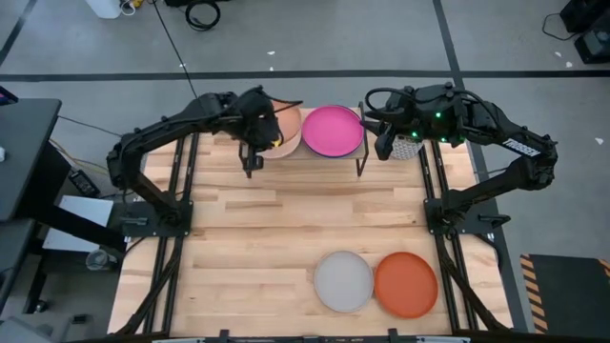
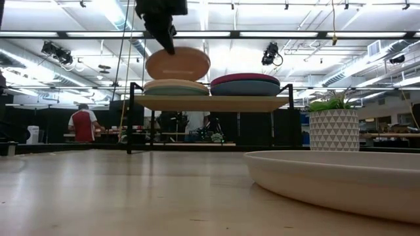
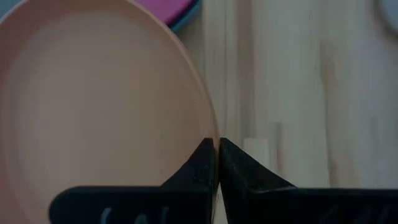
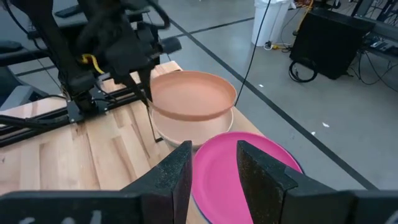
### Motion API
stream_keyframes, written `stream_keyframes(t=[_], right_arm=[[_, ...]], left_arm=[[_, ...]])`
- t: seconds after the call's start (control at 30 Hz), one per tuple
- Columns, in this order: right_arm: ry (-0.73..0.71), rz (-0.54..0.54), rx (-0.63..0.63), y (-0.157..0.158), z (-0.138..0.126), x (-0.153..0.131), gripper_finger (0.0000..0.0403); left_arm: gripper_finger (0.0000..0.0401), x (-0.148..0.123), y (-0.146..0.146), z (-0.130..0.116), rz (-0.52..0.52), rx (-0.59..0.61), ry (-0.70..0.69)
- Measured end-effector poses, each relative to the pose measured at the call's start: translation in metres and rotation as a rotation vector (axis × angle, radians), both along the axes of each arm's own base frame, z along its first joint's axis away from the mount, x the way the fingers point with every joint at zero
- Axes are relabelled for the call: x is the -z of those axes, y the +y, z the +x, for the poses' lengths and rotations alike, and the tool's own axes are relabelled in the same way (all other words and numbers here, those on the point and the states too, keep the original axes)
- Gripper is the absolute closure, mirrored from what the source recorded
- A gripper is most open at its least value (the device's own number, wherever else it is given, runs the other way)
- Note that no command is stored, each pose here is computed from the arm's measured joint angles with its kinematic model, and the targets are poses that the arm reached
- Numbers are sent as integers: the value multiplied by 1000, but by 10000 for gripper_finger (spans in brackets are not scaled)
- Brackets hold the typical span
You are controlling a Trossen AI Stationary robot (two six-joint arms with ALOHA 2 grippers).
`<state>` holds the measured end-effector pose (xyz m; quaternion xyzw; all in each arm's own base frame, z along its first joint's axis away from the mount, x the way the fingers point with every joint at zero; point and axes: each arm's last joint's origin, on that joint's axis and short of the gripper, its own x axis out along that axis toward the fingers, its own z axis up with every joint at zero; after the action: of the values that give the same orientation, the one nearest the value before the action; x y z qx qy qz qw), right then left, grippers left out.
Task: Place and stack plates onto a shelf
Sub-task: Stack the brown plate on top of the light orange plate on the shelf, then stack the gray plate on top of the brown plate on the shelf
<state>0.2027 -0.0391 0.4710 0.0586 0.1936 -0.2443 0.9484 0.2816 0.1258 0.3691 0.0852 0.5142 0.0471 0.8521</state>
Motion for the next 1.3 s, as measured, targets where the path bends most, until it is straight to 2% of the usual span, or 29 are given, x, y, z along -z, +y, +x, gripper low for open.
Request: stream_keyframes(t=[0.2,0.7,0.87,0.93,1.17,1.3], right_arm=[[-30,-5,0,0,1,-3,271],[-29,-2,-1,0,1,-2,271],[-28,-5,-2,0,1,-3,271],[-28,-6,-3,0,1,-3,271],[-28,-3,-7,0,1,-2,271],[-28,-3,-7,0,1,-2,271]], left_arm=[[386,15,6,8,23,19,97],[386,40,9,14,-40,-5,166],[384,46,10,17,-23,-26,149],[367,46,10,19,-17,-28,133],[273,43,11,20,2,-29,103],[240,23,5,17,-9,-14,41]])
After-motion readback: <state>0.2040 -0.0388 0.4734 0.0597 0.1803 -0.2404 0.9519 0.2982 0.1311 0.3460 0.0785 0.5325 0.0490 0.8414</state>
